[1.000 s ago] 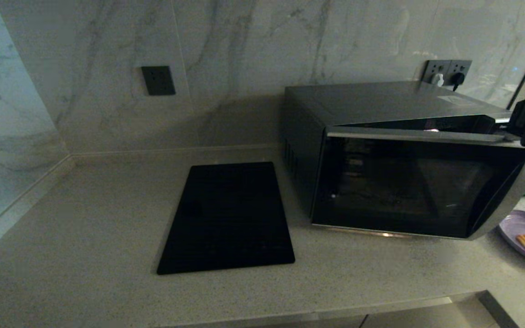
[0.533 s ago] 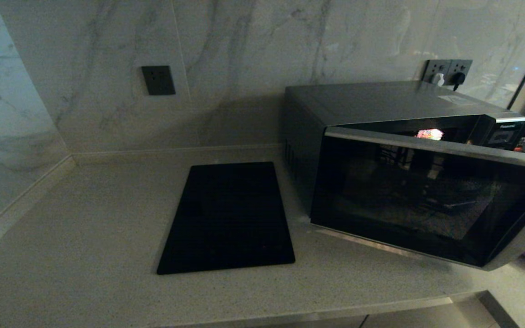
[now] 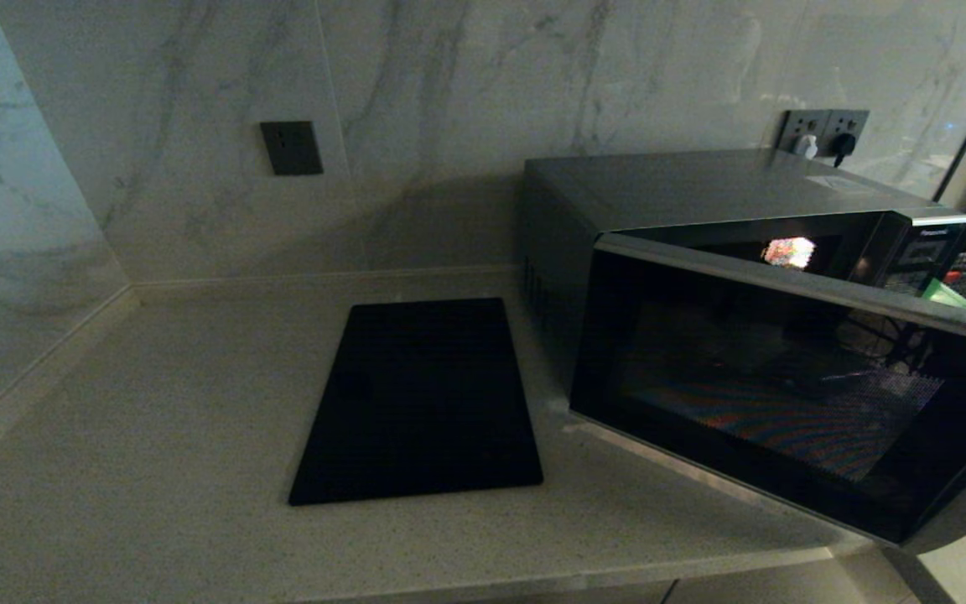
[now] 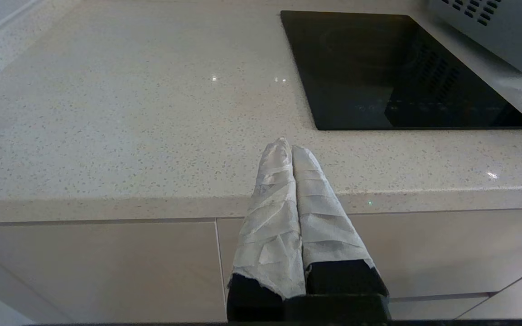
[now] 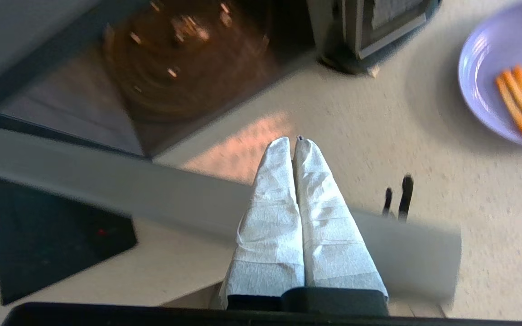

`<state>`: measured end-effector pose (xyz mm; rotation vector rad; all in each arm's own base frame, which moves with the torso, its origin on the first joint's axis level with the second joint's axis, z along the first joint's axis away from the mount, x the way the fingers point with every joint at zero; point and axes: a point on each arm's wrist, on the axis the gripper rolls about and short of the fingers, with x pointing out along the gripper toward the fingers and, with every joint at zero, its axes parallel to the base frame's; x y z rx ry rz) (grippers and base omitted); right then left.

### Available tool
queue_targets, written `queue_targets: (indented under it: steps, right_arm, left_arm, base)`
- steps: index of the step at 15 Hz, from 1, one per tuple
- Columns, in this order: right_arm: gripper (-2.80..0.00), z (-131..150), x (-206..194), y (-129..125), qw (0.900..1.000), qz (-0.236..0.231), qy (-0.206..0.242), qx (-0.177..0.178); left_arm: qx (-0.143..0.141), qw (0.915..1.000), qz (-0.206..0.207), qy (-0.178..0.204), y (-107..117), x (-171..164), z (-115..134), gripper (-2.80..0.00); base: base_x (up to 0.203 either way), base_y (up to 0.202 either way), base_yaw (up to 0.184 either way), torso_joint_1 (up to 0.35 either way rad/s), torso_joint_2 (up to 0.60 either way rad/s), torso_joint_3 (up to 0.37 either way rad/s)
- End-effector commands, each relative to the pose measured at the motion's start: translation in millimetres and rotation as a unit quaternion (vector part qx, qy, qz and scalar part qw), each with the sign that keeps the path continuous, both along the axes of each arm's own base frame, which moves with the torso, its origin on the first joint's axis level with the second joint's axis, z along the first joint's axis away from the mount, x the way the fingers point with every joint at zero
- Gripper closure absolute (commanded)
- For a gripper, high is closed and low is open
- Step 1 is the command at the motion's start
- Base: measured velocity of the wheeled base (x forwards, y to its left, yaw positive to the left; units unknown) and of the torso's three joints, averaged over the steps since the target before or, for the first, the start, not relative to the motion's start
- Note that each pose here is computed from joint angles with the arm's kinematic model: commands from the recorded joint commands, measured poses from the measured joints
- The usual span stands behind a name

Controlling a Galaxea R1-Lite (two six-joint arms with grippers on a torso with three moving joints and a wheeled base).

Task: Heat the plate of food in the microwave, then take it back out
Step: Open the microwave oven

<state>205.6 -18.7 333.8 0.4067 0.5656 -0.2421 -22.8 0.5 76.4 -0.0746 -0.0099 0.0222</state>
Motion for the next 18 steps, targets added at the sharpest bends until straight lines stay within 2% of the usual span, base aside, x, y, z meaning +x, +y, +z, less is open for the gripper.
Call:
queue_targets:
  steps: [1, 7, 18]
  right_arm:
    - [0.0, -14.0, 8.2, -1.0, 1.0, -0.002, 0.031, 0.002]
    - [0.0, -22.0, 6.1, 2.0, 0.999, 0.009, 0.047, -0.001]
    - [0.0, -25.5, -32.4, 36.3, 0.993, 0.098, 0.062, -0.003]
  left_arm:
    - [0.0, 1.0, 0.0, 0.001, 0.0, 0.1, 0.1, 0.0]
    - [0.0, 1.0, 0.0, 0.001, 0.0, 0.1, 0.1, 0.0]
    - [0.0, 1.0, 0.0, 0.001, 0.0, 0.1, 0.1, 0.0]
  base:
    - [0.0, 0.0, 0.0, 0.0, 0.0, 0.0]
    - [0.0, 0.0, 0.0, 0.0, 0.0, 0.0]
    - [0.0, 0.0, 0.0, 0.0, 0.0, 0.0]
